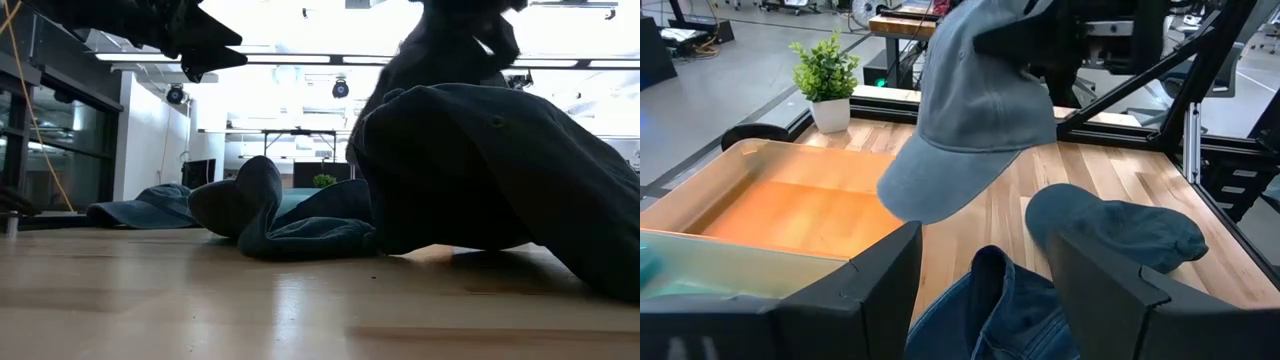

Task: Pick & Place hat
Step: Put the gray cap into the blue bin

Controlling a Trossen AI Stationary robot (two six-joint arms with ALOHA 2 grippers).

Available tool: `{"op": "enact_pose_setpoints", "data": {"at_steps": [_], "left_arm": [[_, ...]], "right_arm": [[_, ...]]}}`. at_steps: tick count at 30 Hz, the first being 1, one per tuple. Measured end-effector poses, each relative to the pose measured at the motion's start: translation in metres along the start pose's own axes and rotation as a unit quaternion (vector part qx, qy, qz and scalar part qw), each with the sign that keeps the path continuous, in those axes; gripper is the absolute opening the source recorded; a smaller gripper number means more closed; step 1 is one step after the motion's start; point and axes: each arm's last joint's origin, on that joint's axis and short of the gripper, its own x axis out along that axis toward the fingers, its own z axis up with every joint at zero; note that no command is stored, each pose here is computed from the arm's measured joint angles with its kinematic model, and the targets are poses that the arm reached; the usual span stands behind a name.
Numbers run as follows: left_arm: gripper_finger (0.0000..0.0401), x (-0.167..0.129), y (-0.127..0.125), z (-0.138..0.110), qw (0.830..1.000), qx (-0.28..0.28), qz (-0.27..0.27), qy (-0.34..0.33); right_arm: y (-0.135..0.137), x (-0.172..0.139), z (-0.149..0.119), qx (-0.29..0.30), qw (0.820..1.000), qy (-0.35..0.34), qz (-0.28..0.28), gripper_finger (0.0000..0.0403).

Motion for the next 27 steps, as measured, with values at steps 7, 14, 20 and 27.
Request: {"op": "enact_pose_setpoints", "data": {"at_steps": [7, 14, 20, 27], "left_arm": [[0.0214, 0.000, 0.000, 0.000, 1.000, 0.000, 0.000, 0.000], [0.0214, 0.000, 0.000, 0.000, 1.000, 0.000, 0.000, 0.000], [0.0214, 0.000, 0.000, 0.000, 1.000, 0.000, 0.000, 0.000], [0.0214, 0.000, 0.000, 0.000, 1.000, 0.000, 0.000, 0.000]], "right_arm": [[0.043, 0.017, 0.009, -0.084, 0.995, -0.029, -0.049, 0.0000], [0.076, 0.030, 0.012, -0.100, 0.991, -0.043, -0.074, 0.0000], [0.094, 0.042, 0.016, -0.108, 0.988, -0.052, -0.096, 0.0000], [0.095, 0.043, 0.018, -0.109, 0.986, -0.057, -0.108, 0.0000]]}}
